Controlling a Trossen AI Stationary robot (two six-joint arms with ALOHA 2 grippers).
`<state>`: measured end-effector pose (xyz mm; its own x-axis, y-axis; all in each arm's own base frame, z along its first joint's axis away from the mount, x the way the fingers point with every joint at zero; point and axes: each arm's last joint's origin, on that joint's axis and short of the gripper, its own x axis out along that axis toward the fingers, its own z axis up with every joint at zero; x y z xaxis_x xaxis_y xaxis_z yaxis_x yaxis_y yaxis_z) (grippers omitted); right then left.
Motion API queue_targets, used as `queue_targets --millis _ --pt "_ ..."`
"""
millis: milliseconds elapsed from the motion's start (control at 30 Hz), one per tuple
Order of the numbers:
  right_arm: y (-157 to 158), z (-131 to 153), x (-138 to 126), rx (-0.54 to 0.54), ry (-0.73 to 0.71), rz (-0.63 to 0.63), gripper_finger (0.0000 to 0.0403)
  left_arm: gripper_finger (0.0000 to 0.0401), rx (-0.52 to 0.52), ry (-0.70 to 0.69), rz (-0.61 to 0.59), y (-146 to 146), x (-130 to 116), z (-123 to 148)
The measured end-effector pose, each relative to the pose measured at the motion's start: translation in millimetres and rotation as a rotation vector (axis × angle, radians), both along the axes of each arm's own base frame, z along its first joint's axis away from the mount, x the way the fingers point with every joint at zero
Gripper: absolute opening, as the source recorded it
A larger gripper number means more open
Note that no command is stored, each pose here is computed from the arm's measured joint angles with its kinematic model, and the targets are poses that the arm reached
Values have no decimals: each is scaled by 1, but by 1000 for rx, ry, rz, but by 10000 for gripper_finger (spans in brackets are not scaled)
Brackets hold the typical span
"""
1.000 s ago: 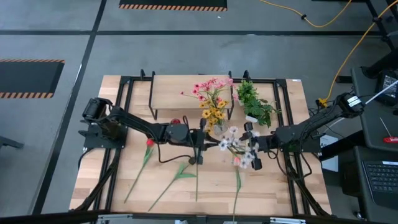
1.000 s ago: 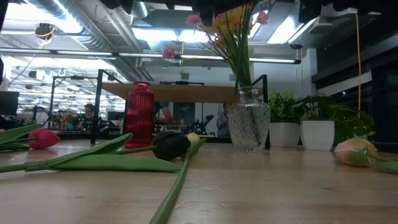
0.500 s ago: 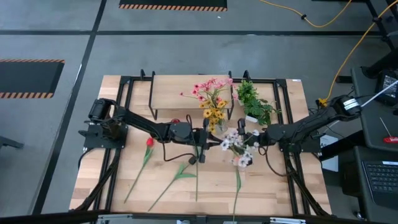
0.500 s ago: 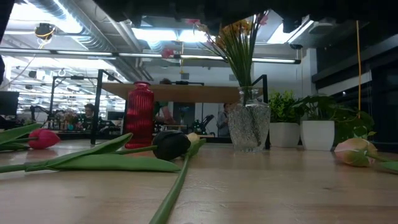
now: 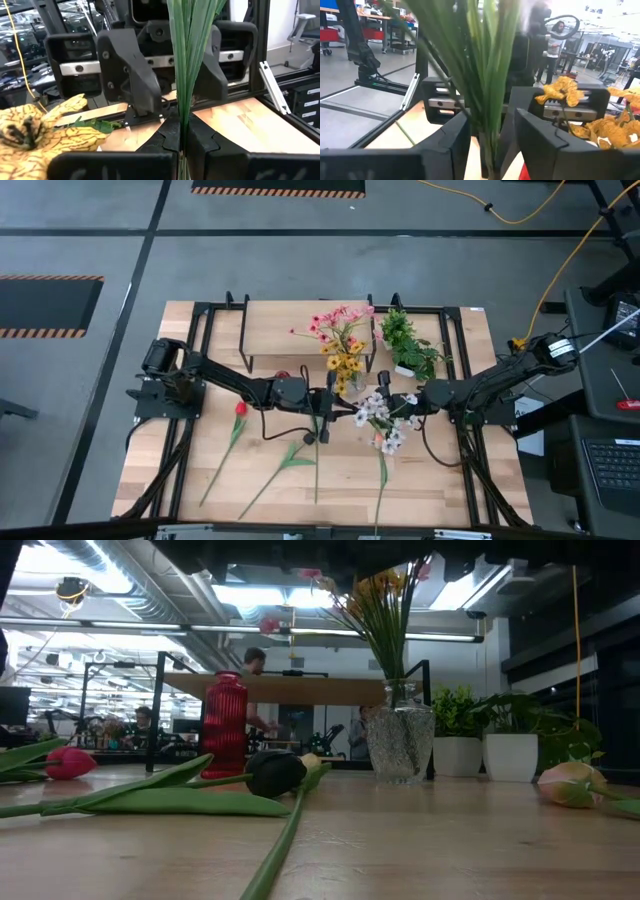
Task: Pick and place flowers into a vace then onto a shelf
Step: Put the white flowers into the transparent flower vase
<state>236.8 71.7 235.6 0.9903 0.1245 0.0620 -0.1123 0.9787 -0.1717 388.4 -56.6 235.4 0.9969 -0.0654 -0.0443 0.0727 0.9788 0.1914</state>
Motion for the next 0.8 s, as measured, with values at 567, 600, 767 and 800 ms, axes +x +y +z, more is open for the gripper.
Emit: queue_targets --millis 567,600,767,800 --pt "0 2 -1 -23 -15 0 9 10 26 -47 -6 -4 -1 5" --pt "0 2 -1 -26 -15 -1 9 13 27 -44 -5 -4 -1 5" --pt "-1 2 -1 -26 -16 -8 4 40 11 -40 39 -5 -1 4" --pt "-1 2 -1 -26 -16 -9 4 48 12 -39 45 -5 -1 4"
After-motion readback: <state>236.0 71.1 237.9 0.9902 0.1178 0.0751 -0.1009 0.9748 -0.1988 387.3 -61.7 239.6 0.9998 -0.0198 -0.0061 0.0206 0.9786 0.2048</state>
